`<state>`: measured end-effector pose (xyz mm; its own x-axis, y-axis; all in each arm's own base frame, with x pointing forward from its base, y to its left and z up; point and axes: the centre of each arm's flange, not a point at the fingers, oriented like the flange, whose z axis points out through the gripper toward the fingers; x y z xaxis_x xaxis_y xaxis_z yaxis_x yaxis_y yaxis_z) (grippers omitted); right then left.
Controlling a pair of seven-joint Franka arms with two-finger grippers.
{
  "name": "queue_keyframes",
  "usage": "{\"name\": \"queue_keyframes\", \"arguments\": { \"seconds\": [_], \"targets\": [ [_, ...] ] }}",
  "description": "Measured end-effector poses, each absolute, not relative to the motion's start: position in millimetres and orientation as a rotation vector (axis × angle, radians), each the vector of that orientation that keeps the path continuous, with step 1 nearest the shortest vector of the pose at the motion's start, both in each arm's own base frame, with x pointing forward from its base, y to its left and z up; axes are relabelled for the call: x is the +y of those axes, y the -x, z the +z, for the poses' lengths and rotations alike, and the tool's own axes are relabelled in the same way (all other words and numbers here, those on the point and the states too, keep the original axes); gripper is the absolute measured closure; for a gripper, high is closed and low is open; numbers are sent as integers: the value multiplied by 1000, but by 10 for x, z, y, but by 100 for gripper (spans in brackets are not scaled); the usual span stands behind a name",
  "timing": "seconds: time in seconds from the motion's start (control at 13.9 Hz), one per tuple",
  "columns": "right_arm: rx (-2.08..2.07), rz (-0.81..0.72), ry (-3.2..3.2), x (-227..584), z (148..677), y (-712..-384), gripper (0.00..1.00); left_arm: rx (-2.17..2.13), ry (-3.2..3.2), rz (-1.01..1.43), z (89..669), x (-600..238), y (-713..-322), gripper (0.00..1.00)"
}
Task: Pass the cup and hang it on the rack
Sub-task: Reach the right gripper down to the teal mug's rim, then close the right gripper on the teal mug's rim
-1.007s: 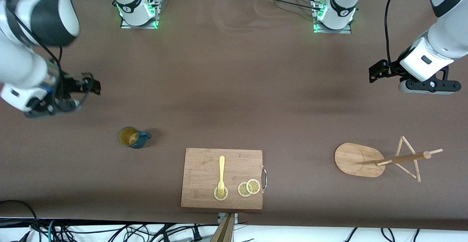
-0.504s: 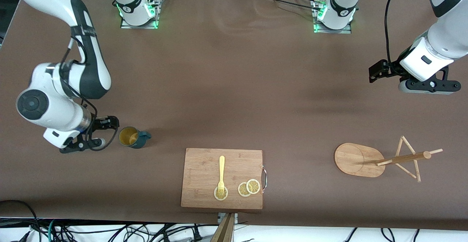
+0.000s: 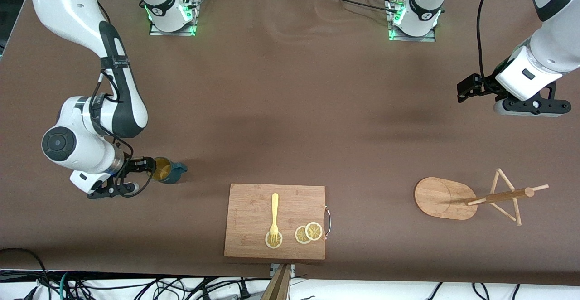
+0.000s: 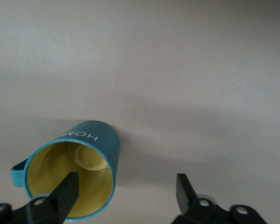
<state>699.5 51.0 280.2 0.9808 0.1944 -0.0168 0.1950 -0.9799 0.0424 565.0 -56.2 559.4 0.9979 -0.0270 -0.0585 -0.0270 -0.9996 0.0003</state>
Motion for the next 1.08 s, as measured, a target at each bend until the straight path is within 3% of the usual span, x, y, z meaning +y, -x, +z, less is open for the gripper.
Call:
{"name": "queue_keyframes", "arguments": {
  "seconds": [0.29,0.43,0.5,0.65,0.72,0.94,1.08],
  "targets": [
    [303,-45,-3084,519,2636,-6973,21,42,3139,93,5594,-562,-5649,0],
    [303,-47,-3086,528,2555,-6959,42,42,3139,93,5594,-562,-5649,0],
    [295,-51,-3096,535,2523,-6949,43,42,3139,93,5594,-562,-5649,0],
    [252,-55,-3140,558,2486,-6938,59,42,3139,93,5594,-562,-5649,0],
    [243,-57,-3150,565,2475,-6933,60,42,3139,93,5594,-562,-5649,0],
    [234,-63,-3159,578,2457,-6921,94,42,3139,93,5594,-562,-5649,0],
    [234,-62,-3162,626,2460,-6919,96,43,3139,93,5594,-563,-5649,0]
  ]
}}
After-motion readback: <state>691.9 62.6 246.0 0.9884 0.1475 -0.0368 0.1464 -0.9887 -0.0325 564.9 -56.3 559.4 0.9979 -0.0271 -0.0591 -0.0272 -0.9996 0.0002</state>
